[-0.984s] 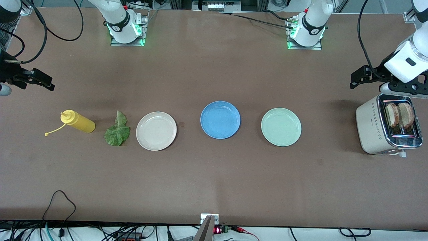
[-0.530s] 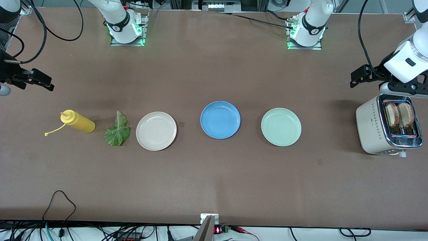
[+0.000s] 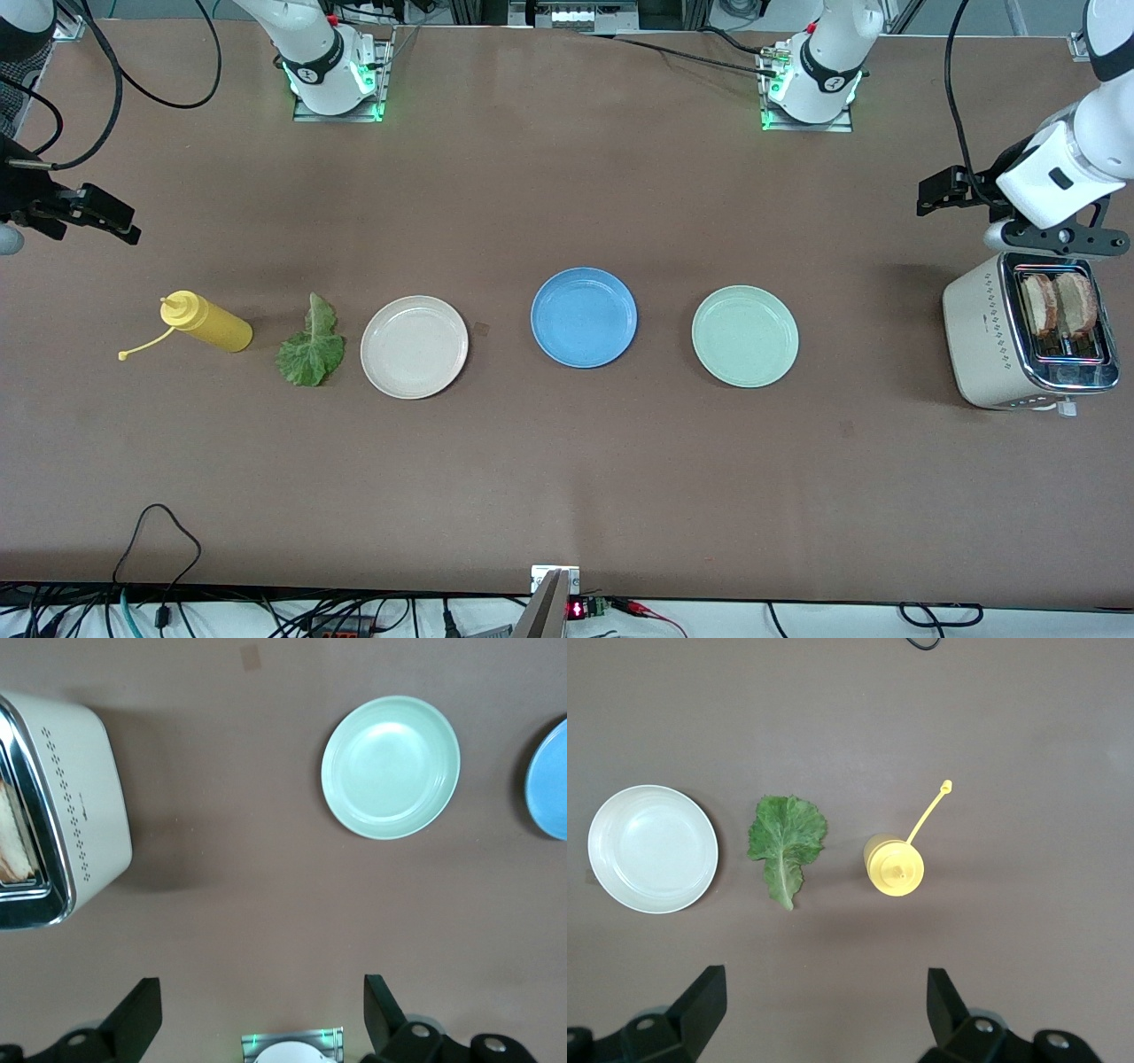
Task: Make sandwich in blue plate with both arms
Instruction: 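Move the left gripper toward the bread slices in the cream toaster, then grasp a bread slice in the toaster with the left gripper and lift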
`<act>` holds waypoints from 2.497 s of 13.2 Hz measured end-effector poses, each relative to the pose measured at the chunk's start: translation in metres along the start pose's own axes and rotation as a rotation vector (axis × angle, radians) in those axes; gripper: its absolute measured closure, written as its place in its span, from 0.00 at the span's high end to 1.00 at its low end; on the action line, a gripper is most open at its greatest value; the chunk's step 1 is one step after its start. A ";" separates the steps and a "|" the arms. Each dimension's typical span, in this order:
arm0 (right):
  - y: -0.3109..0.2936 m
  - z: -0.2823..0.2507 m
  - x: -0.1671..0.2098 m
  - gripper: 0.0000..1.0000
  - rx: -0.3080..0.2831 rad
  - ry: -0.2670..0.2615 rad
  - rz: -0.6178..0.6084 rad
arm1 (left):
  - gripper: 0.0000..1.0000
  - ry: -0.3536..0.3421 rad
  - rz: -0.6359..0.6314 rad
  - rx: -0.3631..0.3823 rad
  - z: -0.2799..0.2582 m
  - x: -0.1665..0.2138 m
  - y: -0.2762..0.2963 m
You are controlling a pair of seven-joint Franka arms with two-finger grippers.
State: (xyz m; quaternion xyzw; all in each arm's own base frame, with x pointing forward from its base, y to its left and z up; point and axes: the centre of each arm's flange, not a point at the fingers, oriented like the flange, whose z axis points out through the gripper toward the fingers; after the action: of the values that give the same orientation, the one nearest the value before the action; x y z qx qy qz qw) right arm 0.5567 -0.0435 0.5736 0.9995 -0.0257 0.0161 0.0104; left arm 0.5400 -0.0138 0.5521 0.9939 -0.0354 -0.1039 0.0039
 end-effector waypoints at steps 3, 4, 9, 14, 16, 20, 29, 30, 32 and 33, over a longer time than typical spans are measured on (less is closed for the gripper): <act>-0.001 -0.001 0.001 1.00 0.000 0.013 -0.002 | 1.00 -0.036 -0.023 0.127 0.014 0.009 -0.028; -0.001 -0.001 0.002 1.00 0.000 0.013 -0.003 | 1.00 -0.047 -0.031 0.164 0.018 0.014 -0.036; 0.000 0.000 0.002 1.00 -0.001 0.012 -0.001 | 1.00 -0.082 -0.043 0.315 0.056 0.058 -0.101; 0.003 0.000 0.002 1.00 -0.001 0.013 0.006 | 1.00 0.022 0.090 0.310 0.094 0.084 -0.173; 0.003 0.000 0.002 1.00 -0.001 0.012 0.005 | 1.00 0.056 0.096 0.307 0.118 0.086 -0.188; 0.004 0.000 0.002 1.00 -0.001 0.014 0.006 | 0.99 0.051 0.101 0.287 0.164 0.077 -0.201; 0.004 0.000 0.003 1.00 -0.001 0.017 0.006 | 0.11 -0.004 0.092 0.268 0.177 0.062 -0.206; 0.004 0.000 0.003 1.00 -0.001 0.017 0.006 | 0.09 -0.005 0.090 0.269 0.173 0.061 -0.205; 0.004 0.000 0.003 1.00 -0.001 0.017 0.006 | 0.08 0.004 0.089 0.275 0.160 0.059 -0.203; 0.004 0.000 0.003 1.00 -0.001 0.017 0.006 | 0.08 0.004 0.089 0.278 0.149 0.057 -0.199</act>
State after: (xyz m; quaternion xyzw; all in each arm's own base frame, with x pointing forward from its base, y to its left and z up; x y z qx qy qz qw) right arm 0.5592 -0.0474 0.5736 0.9992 -0.0287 0.0248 0.0112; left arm 0.5791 0.1809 0.3918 0.9826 -0.0934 -0.0956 -0.1291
